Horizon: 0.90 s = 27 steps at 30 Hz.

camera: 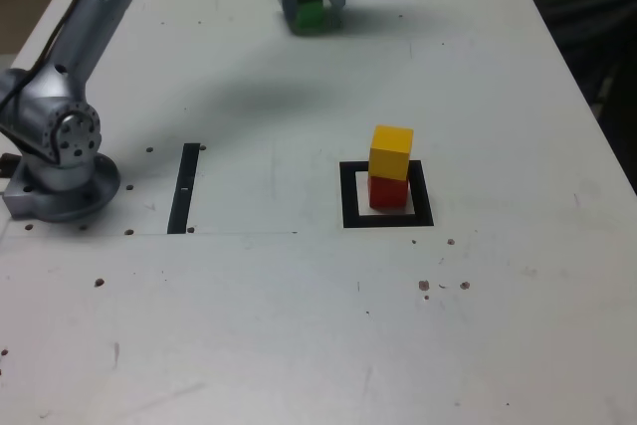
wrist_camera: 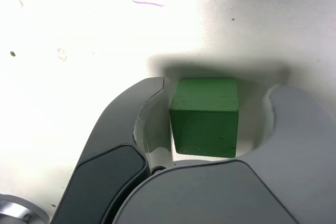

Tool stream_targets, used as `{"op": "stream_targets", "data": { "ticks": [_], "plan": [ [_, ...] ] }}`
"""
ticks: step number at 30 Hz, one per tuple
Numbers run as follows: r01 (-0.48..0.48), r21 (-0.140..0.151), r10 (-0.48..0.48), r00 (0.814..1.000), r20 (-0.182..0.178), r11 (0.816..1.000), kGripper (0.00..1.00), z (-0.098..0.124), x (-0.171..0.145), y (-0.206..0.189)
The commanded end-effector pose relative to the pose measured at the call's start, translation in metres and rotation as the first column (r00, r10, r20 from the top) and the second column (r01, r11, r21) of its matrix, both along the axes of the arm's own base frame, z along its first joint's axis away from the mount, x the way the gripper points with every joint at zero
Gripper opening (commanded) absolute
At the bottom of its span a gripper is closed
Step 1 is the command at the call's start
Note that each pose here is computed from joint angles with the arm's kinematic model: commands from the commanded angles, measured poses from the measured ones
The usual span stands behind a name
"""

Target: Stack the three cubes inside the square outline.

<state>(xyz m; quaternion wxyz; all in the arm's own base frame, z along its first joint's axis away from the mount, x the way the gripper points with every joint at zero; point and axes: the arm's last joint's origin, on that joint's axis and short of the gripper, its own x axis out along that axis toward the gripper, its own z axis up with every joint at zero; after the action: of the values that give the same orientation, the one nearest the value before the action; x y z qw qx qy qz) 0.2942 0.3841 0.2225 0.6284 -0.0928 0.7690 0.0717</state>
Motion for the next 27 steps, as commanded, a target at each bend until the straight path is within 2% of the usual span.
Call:
{"op": "stream_targets", "data": {
  "ticks": [1, 14, 27],
  "plan": [
    [0.0, -0.011, 0.0, 1.0, -0.004, 1.0, 0.33, -0.002, 0.0, 0.001],
    [0.009, -0.01, -0.009, 1.0, -0.004, 1.0, 0.33, 0.002, 0.0, -0.003],
    [0.075, 0.0, -0.075, 0.997, 0.006, 0.997, 0.33, 0.037, 0.008, -0.046]
  ]
}}
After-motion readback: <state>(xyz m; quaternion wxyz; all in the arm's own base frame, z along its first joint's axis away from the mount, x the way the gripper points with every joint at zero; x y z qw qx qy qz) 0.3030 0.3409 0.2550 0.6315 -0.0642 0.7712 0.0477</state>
